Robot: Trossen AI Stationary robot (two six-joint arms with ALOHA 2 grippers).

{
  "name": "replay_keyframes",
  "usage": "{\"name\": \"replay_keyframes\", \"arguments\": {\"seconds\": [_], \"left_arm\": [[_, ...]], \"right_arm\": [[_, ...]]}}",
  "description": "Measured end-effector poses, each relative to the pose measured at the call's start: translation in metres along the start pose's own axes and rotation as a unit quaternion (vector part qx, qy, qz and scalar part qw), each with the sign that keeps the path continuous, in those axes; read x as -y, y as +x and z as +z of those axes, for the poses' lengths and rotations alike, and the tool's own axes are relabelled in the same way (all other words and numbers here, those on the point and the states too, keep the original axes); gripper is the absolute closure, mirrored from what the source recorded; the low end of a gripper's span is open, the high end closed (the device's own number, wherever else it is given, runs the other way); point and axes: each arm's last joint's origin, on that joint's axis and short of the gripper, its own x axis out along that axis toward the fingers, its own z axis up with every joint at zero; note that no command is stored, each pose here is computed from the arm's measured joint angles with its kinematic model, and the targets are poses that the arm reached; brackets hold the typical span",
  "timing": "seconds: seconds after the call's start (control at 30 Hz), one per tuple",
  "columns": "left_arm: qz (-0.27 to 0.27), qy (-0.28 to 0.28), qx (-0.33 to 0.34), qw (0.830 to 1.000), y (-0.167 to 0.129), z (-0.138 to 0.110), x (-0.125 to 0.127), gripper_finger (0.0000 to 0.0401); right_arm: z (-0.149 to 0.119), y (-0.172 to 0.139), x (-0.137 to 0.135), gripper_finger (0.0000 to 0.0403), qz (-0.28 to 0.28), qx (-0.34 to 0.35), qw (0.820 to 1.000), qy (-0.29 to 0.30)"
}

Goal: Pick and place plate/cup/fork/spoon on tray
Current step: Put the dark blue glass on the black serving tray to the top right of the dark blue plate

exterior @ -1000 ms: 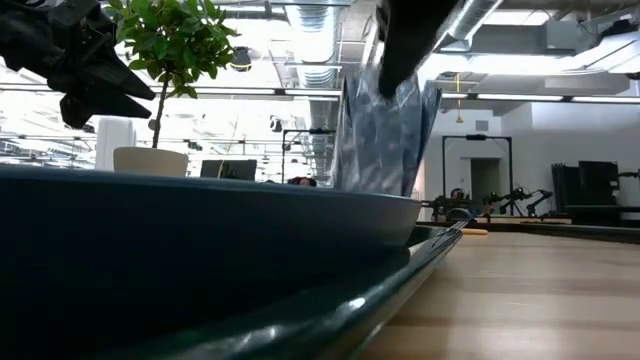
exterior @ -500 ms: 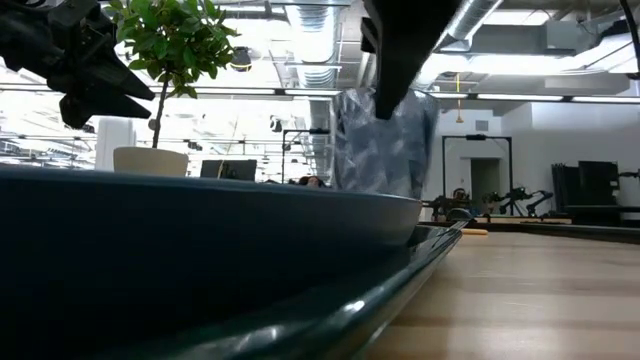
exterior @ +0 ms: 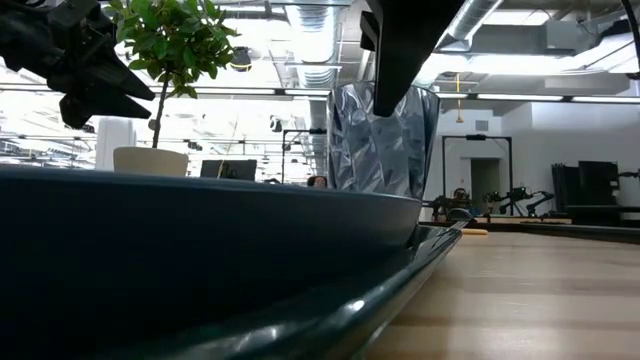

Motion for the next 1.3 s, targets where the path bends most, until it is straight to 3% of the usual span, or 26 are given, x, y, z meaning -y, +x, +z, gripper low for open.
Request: {"name": "replay_keyframes", "arguments": {"seconds": [0.53, 0.93, 1.3], "left_arm": [[0.0, 0.001, 0.0, 1.0, 0.0, 0.0, 0.0, 0.0225], [0.0, 0.001, 0.0, 1.0, 0.0, 0.0, 0.0, 0.0225], [-0.001, 0.001, -0.001, 1.0, 0.0, 0.0, 0.0, 0.0225]], "right_arm": [[-0.001, 0.0, 0.001, 0.0351, 0.01, -0.011, 1.0, 0.002], [0.002, 0.029, 0.006, 0.0307, 0.0, -0.051, 0.999, 0.007], [0.003, 0.024, 0.006, 0.025, 0.006, -0.043, 0.999, 0.008]]}}
